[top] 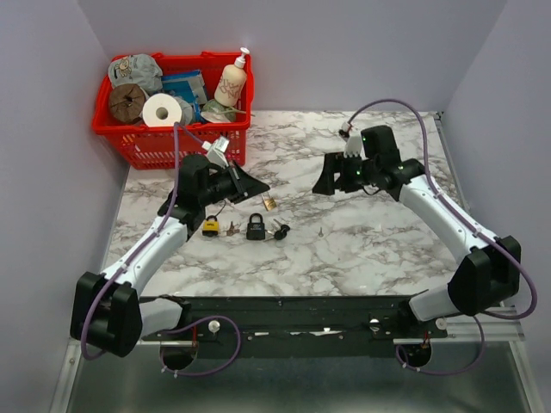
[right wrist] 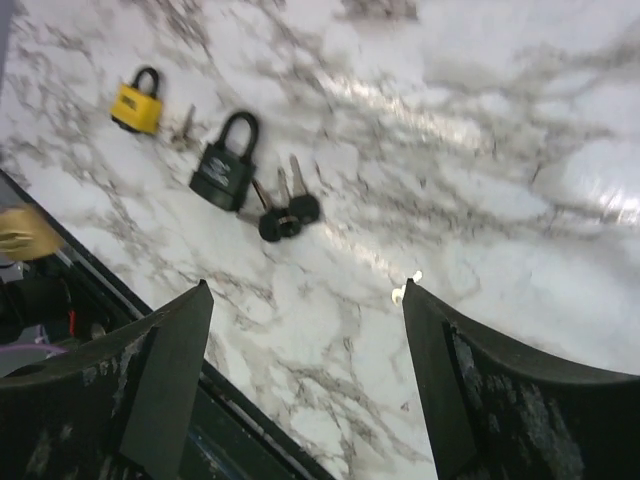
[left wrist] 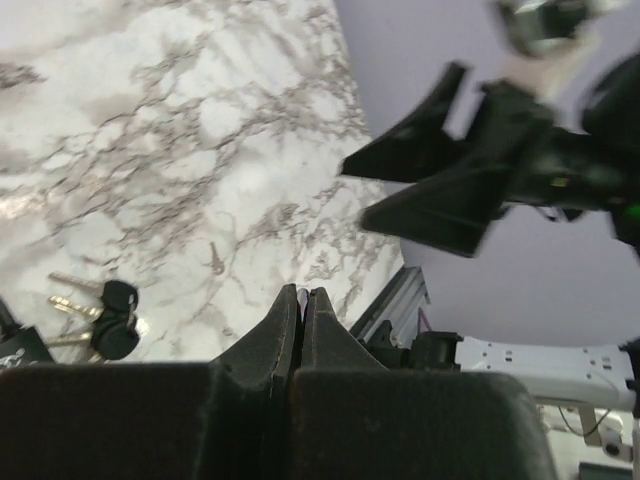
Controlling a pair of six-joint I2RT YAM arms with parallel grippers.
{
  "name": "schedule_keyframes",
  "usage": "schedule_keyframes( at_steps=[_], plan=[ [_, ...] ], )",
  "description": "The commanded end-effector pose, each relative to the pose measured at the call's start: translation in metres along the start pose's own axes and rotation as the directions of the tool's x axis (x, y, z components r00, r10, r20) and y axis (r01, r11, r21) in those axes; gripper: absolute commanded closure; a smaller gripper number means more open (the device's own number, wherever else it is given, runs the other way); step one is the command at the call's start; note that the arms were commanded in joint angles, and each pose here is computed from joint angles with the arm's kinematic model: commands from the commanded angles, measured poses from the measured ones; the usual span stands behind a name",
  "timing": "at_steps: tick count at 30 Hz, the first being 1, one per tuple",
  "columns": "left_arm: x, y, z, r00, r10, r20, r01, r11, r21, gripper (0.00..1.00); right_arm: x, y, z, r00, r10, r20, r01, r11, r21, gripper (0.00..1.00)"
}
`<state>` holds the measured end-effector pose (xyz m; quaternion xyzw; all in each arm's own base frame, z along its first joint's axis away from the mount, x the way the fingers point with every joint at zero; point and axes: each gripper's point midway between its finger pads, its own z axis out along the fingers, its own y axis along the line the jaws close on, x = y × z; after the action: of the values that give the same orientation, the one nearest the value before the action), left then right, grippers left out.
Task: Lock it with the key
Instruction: Place the key at the center of the board, then place the lock at the center of the board.
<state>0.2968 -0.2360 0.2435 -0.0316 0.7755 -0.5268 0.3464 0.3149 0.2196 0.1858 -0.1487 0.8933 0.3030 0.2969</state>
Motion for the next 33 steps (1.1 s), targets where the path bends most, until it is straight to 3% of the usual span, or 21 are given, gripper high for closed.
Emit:
schedule_keyframes(
  at_steps=[1, 5, 13, 26, 33],
  plan=[
    [0.007, 0.042, 0.013, 0.993, -0.114, -0.028, 0.106, 0.974, -0.199, 1.0, 0.003, 0.019, 0.002, 0.99, -0.124, -0.071, 0.125, 0.992, 0.013, 0.14],
    [0.012, 0.047, 0.023, 0.991, -0.126, -0.038, 0.113, 0.964, -0.241, 1.0, 0.006, 0.044, 0.017, 0.987, -0.141, -0.077, 0.142, 0.99, 0.012, 0.11],
    [0.023, 0.028, 0.034, 0.984, -0.164, -0.068, 0.153, 0.977, -0.147, 1.0, 0.026, 0.1, 0.039, 0.975, -0.167, -0.149, 0.151, 0.982, -0.111, 0.09],
    [0.03, 0.011, 0.032, 0.976, -0.197, -0.09, 0.193, 0.98, -0.046, 1.0, 0.032, 0.117, 0.045, 0.977, -0.128, -0.171, 0.096, 0.978, -0.182, 0.29],
    [0.032, 0.007, 0.031, 0.977, -0.195, -0.092, 0.192, 0.981, -0.037, 1.0, 0.034, 0.122, 0.047, 0.976, -0.113, -0.184, 0.074, 0.976, -0.207, 0.33]
  ],
)
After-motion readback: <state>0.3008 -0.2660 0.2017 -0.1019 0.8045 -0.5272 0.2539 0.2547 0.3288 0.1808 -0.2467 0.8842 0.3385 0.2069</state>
